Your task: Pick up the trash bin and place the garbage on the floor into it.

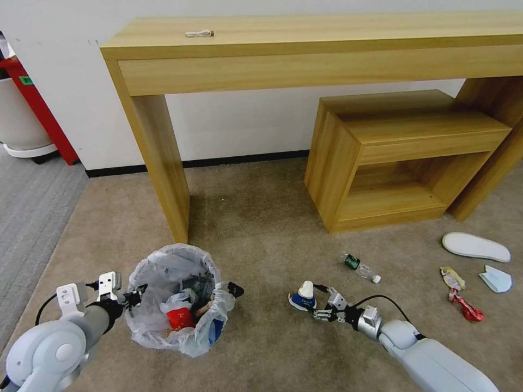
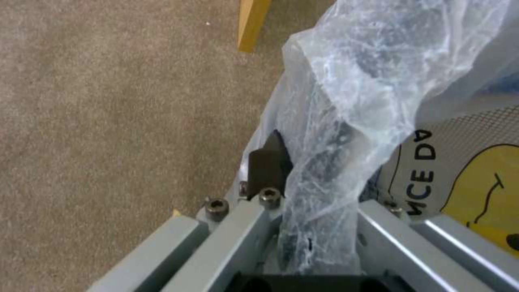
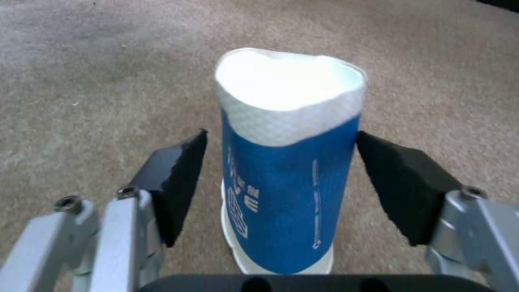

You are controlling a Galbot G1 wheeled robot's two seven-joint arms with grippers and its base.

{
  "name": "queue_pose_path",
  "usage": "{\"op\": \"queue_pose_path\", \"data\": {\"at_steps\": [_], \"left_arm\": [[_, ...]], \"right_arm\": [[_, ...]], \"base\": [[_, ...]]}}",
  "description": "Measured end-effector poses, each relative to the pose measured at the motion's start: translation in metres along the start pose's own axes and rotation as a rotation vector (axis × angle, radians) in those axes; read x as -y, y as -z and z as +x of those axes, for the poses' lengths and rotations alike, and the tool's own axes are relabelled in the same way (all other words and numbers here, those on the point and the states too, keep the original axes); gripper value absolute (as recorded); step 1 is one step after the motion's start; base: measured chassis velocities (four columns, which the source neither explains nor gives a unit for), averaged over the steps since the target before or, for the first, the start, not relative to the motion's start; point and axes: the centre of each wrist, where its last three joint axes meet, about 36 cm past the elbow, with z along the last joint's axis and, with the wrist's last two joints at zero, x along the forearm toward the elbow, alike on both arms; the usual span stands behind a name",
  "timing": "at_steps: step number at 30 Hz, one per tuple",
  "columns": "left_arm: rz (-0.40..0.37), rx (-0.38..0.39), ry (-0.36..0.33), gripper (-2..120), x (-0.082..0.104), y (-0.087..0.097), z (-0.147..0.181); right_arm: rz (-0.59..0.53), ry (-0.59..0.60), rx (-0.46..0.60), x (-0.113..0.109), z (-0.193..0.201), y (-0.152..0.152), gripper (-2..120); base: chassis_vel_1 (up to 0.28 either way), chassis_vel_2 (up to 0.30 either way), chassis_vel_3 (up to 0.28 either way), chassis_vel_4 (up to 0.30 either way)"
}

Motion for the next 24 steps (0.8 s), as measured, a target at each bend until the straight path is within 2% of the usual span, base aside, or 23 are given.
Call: {"op": "queue_pose_path", "data": {"at_steps": [5, 11, 16, 18, 20, 24], "left_arm": [[0.003, 0.001, 0.002, 0, -0.0012, 0.0005, 0.0007], [0.006, 0.001, 0.0, 0, -0.0009, -0.0001, -0.0003], [0.009, 0.0, -0.004, 0, 0.0001, -0.0012, -0.0012], [0.01, 0.0, -0.003, 0, 0.0001, -0.0014, -0.0013], [0.01, 0.0, -0.002, 0, -0.0003, -0.0018, -0.0014], [0.009, 0.0, 0.001, 0, -0.0008, -0.0023, -0.0017]], "right_arm": [[-0.002, 0.003, 0.001, -0.002, -0.0039, -0.0011, 52], [0.001, 0.0, 0.003, -0.0017, -0.0037, -0.0031, 39], [0.005, -0.002, 0.005, -0.0016, -0.0027, -0.0044, 22], [0.008, -0.002, 0.007, -0.0016, -0.0018, -0.0047, 20], [0.014, -0.002, 0.01, 0.0005, 0.0008, -0.0037, 11], [0.017, -0.006, 0.015, 0.0024, 0.0034, -0.0025, 3]], "base": [[0.0, 0.0, 0.0, 0.0], [0.0, 0.0, 0.0, 0.0], [0.0, 0.0, 0.0, 0.0], [0.0, 0.0, 0.0, 0.0], [0.0, 0.0, 0.0, 0.0], [0.0, 0.0, 0.0, 0.0]]}}
